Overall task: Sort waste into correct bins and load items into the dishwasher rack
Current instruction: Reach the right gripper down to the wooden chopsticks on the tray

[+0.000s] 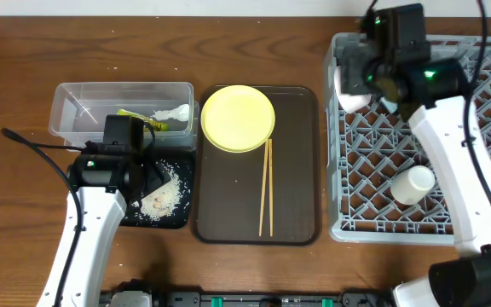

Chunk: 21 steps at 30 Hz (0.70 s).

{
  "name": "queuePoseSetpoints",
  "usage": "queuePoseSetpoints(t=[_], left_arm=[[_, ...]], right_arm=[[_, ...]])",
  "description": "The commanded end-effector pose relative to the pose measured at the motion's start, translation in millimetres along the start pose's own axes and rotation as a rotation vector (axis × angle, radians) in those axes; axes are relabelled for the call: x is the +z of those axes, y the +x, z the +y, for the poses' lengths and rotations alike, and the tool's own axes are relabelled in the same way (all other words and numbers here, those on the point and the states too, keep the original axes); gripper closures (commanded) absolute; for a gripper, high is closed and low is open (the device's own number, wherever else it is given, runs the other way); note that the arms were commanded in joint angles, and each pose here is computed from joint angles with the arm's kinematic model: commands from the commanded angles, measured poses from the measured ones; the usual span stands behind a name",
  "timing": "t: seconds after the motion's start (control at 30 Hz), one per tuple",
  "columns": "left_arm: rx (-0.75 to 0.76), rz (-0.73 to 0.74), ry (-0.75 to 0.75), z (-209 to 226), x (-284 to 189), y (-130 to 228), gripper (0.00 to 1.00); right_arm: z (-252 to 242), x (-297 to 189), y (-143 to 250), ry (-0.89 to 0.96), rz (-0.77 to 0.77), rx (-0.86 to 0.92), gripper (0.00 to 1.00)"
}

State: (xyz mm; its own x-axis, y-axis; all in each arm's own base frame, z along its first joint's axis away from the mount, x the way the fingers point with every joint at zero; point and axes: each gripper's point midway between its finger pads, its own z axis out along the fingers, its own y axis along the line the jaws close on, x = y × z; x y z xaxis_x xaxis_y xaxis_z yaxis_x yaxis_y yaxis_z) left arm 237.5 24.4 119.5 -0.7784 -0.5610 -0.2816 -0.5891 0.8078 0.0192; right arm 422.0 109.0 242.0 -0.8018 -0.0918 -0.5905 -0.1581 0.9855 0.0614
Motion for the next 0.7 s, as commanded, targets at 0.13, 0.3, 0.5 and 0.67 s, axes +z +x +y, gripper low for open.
queuePoseSetpoints(t=[0.13, 0.3, 0.5, 0.67], left_arm=[[-0.012, 0.001, -0.009, 3.6, 1.1, 1.6, 0.05], [-0.012, 0.001, -0.009, 3.6, 1.1, 1.7, 0.05], [-0.012, 0.001, -0.009, 3.6, 1.1, 1.7, 0.05], [-0.012, 0.001, -0.009, 3.6, 1.1, 1.7, 0.05]], right_arm=[[100.0, 42.9, 95.1, -0.235, 0.33, -0.055, 0.33], [114.7, 70.0, 155.1, -0.164, 0.458, -0.037, 0.37], [119.7, 96.9, 208.1, -0.092, 0.528, -0.047, 0.39], [123.2, 112.3, 231.5, -0.093, 0.535, -0.044, 0.4]])
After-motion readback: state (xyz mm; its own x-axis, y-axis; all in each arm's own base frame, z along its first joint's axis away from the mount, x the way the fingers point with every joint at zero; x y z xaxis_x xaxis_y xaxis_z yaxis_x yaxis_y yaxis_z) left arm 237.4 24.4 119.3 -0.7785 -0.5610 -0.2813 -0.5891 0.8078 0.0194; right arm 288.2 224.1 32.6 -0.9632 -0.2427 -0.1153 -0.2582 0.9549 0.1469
